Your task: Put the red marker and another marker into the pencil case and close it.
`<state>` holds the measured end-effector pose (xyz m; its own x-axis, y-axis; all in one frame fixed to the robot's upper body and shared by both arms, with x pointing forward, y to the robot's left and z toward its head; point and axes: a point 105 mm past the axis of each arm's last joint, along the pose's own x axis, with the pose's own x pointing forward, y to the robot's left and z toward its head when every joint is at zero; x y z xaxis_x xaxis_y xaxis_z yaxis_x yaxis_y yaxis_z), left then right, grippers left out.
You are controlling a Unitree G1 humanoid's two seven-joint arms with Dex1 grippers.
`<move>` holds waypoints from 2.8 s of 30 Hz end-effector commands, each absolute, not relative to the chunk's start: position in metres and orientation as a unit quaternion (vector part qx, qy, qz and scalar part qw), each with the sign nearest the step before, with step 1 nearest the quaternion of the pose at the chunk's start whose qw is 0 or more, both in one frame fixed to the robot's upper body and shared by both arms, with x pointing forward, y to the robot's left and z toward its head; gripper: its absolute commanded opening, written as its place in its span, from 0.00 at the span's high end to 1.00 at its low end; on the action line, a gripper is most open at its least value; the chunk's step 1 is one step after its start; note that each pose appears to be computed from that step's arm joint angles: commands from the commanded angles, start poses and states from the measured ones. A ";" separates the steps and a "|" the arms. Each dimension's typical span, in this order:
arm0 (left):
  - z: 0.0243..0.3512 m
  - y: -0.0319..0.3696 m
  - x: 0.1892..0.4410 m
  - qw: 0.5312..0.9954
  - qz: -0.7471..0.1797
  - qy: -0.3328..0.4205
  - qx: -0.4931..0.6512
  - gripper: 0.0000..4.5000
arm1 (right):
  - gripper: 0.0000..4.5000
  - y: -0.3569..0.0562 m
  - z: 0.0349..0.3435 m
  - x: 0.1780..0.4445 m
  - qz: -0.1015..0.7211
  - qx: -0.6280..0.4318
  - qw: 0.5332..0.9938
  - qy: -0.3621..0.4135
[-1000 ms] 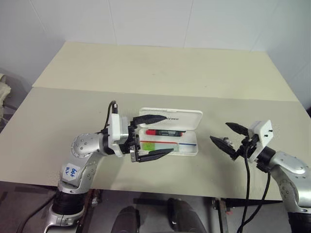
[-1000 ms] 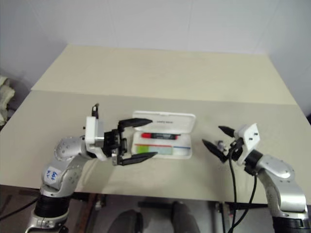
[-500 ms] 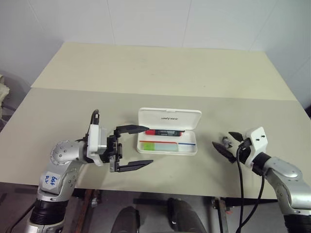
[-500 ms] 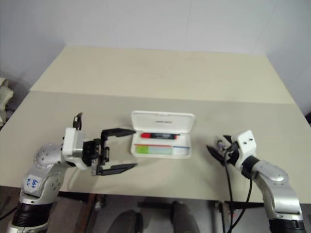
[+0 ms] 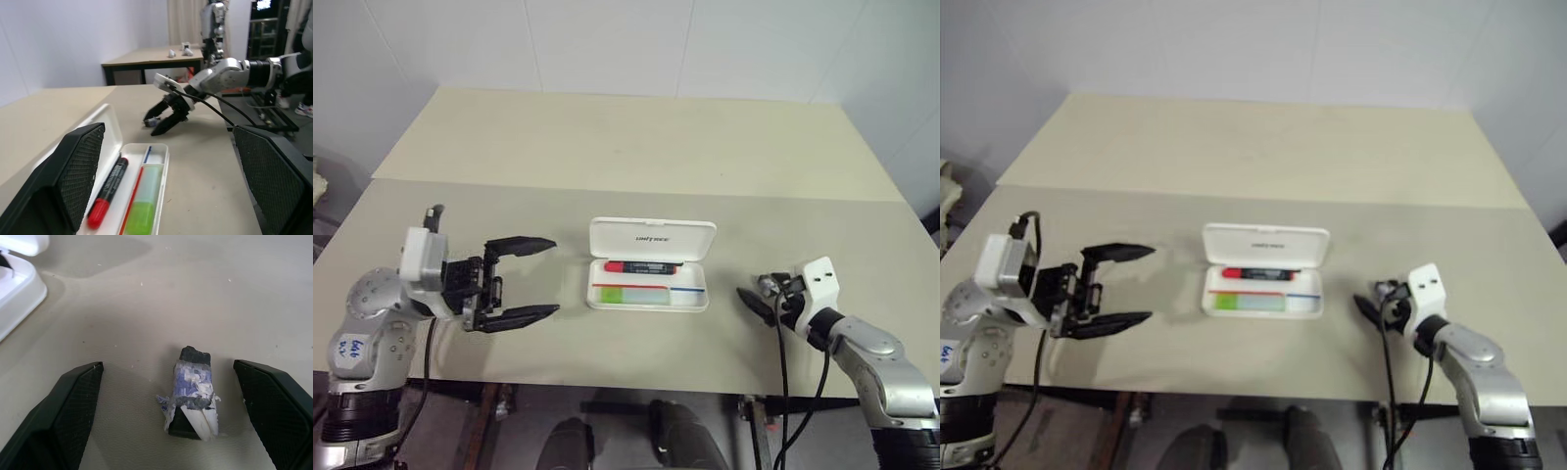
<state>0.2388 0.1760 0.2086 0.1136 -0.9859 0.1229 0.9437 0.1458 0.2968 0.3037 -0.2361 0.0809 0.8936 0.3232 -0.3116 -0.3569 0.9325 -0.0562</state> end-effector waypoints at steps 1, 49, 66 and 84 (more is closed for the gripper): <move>0.219 0.185 0.234 0.741 -0.649 -0.159 0.071 0.01 | 0.00 -0.256 0.061 0.298 0.116 -0.051 0.970 0.208; 0.218 0.177 0.228 0.728 -0.663 -0.169 0.048 0.00 | 0.91 -0.101 0.172 0.283 0.590 -0.276 0.756 0.062; 0.219 0.175 0.231 0.729 -0.661 -0.170 0.047 0.00 | 0.91 -0.124 0.141 0.293 0.585 -0.271 0.757 0.105; 0.217 0.174 0.235 0.735 -0.653 -0.175 0.050 0.00 | 0.01 -0.126 0.147 0.292 0.588 -0.270 0.756 0.104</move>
